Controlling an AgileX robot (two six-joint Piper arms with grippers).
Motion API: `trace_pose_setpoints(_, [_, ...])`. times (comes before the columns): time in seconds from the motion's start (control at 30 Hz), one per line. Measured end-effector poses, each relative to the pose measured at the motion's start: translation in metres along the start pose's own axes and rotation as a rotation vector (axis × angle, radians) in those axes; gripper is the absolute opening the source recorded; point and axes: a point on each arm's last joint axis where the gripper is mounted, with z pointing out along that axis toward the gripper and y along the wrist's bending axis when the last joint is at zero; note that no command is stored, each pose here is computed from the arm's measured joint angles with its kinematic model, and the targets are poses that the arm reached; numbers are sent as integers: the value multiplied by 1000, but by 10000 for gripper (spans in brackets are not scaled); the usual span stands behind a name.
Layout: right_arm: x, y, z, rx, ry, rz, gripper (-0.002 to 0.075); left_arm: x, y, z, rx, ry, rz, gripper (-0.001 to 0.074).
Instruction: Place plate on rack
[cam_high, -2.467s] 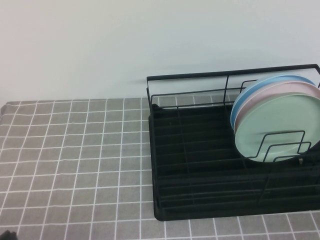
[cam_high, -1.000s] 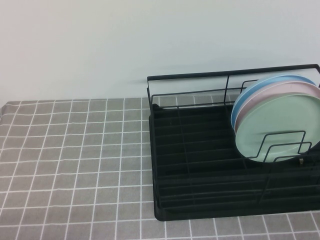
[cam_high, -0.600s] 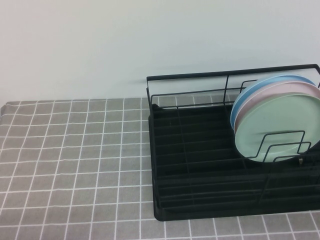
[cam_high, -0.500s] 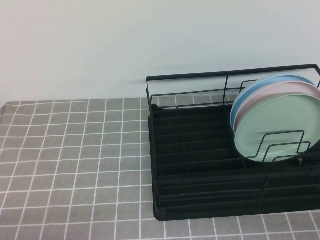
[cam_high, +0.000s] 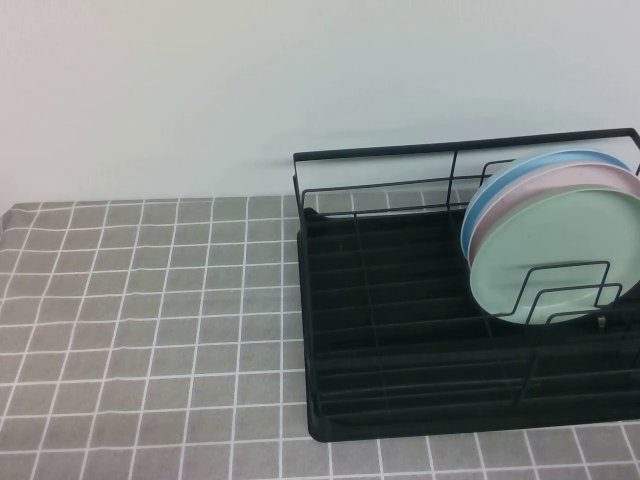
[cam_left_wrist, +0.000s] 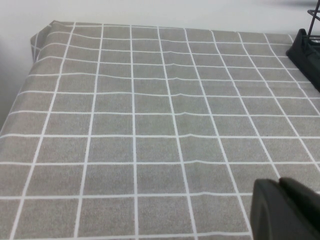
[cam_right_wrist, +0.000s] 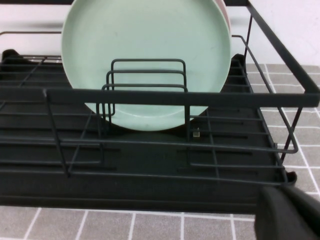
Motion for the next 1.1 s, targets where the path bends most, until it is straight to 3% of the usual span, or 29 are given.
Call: trace_pose_setpoints(1.1, [0, 0, 0, 0, 4, 0, -1, 0, 0, 0, 0, 0, 0, 0])
